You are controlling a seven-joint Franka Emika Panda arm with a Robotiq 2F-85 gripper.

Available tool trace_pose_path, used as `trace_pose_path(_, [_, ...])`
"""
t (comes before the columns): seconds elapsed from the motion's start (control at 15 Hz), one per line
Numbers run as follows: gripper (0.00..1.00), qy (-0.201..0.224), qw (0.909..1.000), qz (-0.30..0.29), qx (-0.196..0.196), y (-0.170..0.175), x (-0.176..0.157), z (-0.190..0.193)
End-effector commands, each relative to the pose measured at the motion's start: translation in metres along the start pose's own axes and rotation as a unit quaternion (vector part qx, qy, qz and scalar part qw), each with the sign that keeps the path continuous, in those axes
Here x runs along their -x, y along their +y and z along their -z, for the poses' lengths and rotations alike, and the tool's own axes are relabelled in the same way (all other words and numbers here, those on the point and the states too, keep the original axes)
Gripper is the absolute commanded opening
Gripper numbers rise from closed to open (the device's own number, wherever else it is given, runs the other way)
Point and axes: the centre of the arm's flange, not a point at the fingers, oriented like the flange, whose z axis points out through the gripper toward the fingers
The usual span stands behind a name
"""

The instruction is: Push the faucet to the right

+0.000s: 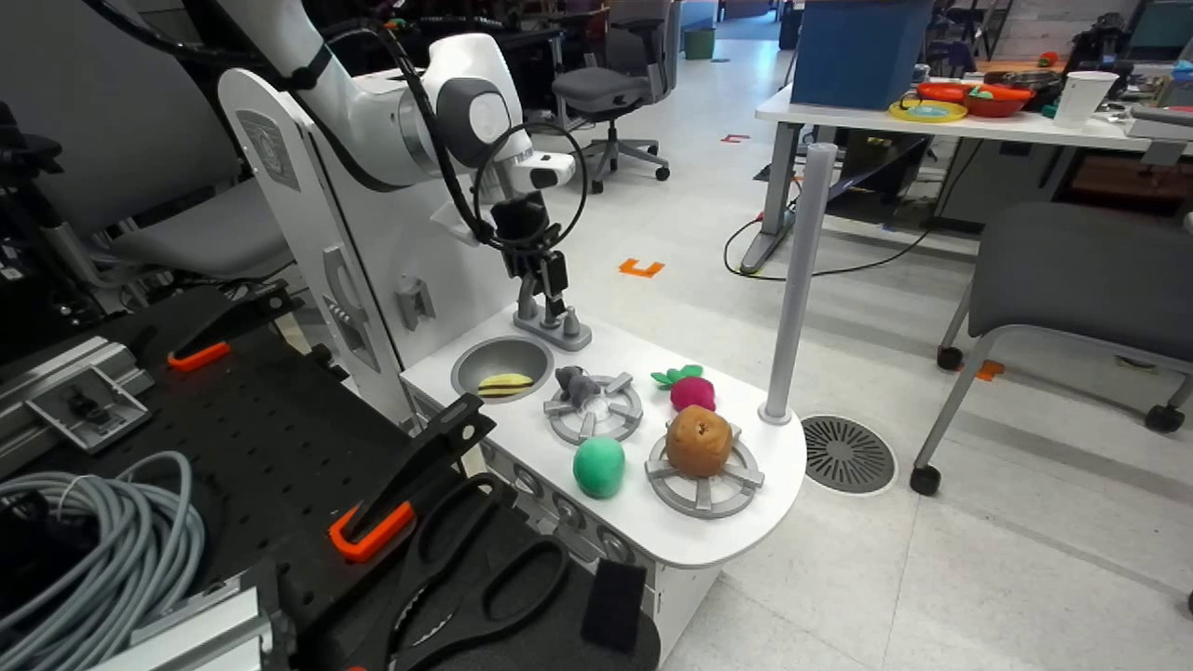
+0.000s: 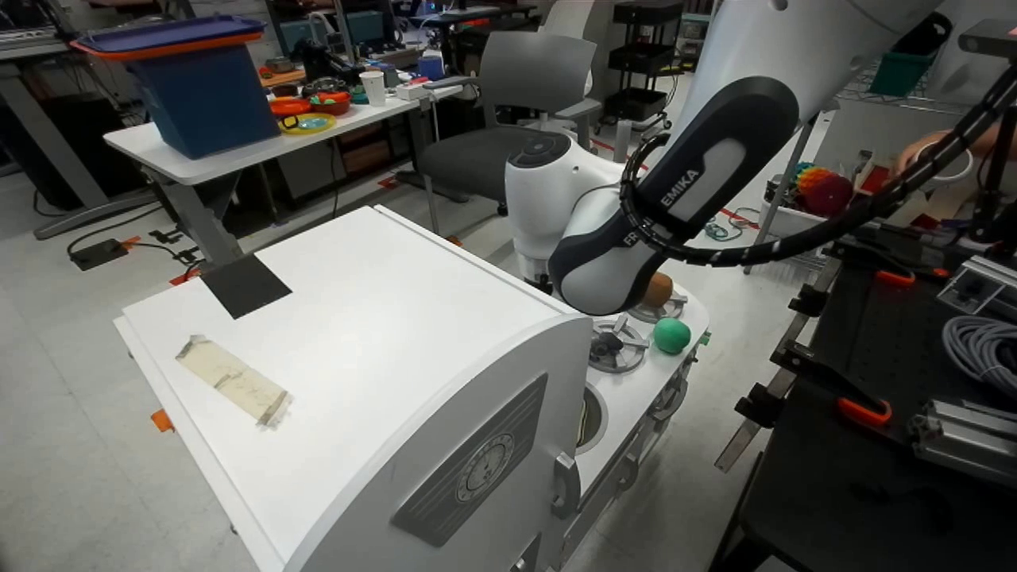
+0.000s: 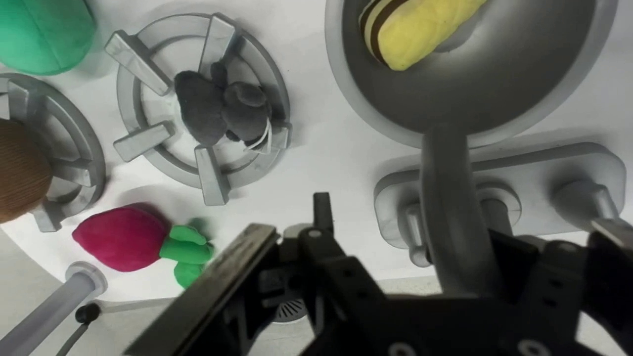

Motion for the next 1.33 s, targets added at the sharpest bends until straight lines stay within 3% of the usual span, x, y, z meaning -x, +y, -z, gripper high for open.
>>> trace_pose_path(0.0, [0.83, -0.017, 0.9967, 0.016, 0.078, 0.065, -0.021, 0.008])
trace_pose_path(0.13, [0.98, -0.026, 0.9956, 0.027, 0.086, 0.07, -0.02, 0.013])
trace_pose_path(0.2, [1.0, -0.031, 0.9949, 0.034, 0.09, 0.072, -0.017, 0.014])
trace_pose_path(0.53, [1.0, -0.036, 0.9889, 0.072, 0.124, 0.093, -0.008, 0.031])
trace_pose_path(0.8, [1.0, -0.056, 0.966, 0.106, 0.229, 0.169, -0.021, 0.059])
trace_pose_path(1.0, [1.0, -0.099, 0.9442, 0.156, 0.273, 0.191, -0.016, 0.083])
trace_pose_path(1.2, [1.0, -0.168, 0.9409, 0.189, 0.225, 0.189, 0.0, 0.117])
trace_pose_path(1.27, [1.0, -0.131, 0.9446, 0.168, 0.25, 0.184, -0.016, 0.081])
